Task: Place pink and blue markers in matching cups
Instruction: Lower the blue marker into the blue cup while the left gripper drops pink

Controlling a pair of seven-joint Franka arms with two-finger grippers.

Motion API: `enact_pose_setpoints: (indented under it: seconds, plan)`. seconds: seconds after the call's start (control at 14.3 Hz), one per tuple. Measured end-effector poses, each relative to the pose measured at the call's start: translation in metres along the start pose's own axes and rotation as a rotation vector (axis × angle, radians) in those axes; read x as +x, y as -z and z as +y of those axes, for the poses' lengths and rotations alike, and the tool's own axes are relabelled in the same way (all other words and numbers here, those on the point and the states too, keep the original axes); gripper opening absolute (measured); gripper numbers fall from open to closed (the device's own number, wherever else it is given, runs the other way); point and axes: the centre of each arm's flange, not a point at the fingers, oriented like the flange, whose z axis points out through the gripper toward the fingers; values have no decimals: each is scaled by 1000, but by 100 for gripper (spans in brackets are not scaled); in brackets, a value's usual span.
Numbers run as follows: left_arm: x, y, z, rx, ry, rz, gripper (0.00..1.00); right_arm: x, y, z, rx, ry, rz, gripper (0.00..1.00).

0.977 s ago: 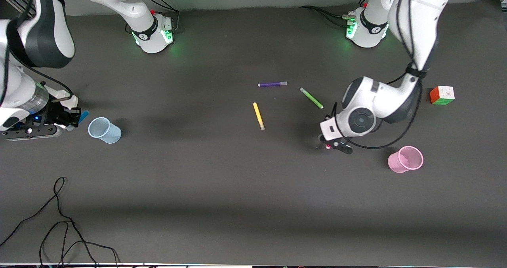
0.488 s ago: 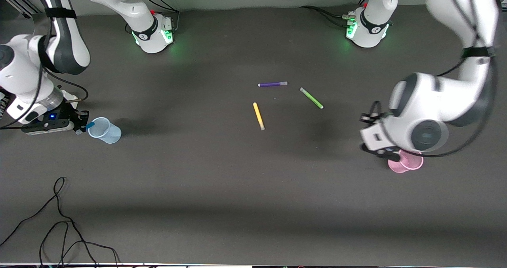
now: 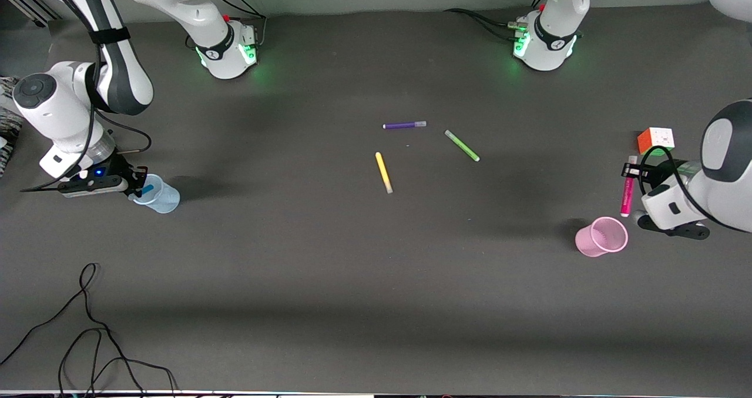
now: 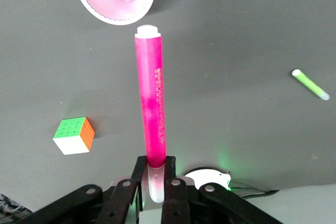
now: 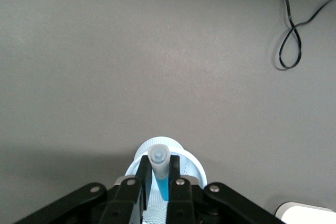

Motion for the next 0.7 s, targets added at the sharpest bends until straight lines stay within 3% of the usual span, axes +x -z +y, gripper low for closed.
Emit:
enact_pose_setpoints:
  seconds: [0.28, 0.35, 0.7]
  plan:
    - [25, -27, -17, 10, 15, -109, 16, -9, -13, -3, 3, -1, -16, 16]
    - [34, -36, -23, 5, 21, -133, 16, -10, -16, -1, 2, -3, -16, 21]
    - [78, -85, -42, 13, 36, -213, 16, -6, -14, 0, -5, -4, 0, 70]
